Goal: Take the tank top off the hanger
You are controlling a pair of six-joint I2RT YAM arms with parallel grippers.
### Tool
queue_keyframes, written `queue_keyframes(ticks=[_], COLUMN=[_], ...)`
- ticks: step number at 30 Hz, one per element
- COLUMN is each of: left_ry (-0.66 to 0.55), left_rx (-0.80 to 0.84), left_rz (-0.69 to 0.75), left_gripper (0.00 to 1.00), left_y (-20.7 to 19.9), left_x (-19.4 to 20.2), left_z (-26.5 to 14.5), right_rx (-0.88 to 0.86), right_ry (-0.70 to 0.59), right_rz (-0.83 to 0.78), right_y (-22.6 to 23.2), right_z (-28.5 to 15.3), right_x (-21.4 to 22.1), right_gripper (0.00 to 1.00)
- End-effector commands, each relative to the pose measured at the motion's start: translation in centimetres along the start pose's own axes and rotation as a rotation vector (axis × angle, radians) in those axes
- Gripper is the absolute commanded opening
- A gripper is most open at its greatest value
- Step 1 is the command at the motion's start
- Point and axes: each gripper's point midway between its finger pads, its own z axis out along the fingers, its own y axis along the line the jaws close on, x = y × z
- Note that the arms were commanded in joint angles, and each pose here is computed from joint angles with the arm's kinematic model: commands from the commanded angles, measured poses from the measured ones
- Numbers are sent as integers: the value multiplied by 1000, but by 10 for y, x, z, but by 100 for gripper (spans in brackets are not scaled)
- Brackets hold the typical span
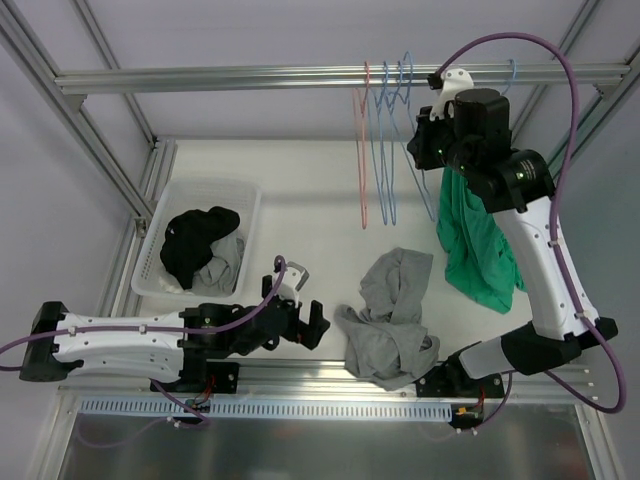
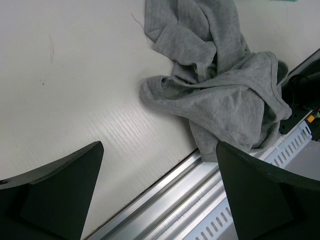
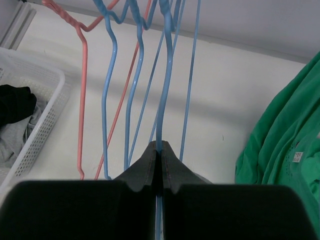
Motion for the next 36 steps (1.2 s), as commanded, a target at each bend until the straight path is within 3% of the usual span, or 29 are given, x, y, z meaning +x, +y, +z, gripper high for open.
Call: queue_keyframes(ticks=[1, 8, 13, 15, 16, 17, 21, 27, 28, 36], left_ry=[4, 43, 54, 57, 77, 60, 75, 202, 249, 402], left_rx=[9, 36, 102, 168, 183, 222, 303, 262, 233, 102], left_rz=[-35, -6, 45, 75, 102, 111, 130, 234, 270, 347], left_gripper=[99, 99, 99, 99, 99, 99, 99, 99, 99, 99], left_y=[2, -9, -44, -69, -77, -89, -128, -154, -150, -140], left_x=[2, 5, -16, -25, -20, -27, -33, 7, 28, 87], left_z=[-3, 0, 6, 12, 19, 22, 40, 104, 120, 176], right_rx=[6, 25, 7, -7, -9, -8, 0, 23, 7, -100], right_ry=[-85, -36, -28, -37, -41, -46, -104, -109, -117, -180], right_rz=[1, 41, 49, 58, 61, 62, 53, 13, 9, -7], right_y=[-1, -5, -4, -2, -2, -3, -12, -27, -28, -22], right_z=[0, 5, 0, -8, -13, -19, -67, -129, -147, -221], right_x=[-26, 9, 19, 18, 18, 18, 27, 66, 77, 118], right_gripper=[0, 0, 3, 55, 94, 99, 100, 99, 99, 100])
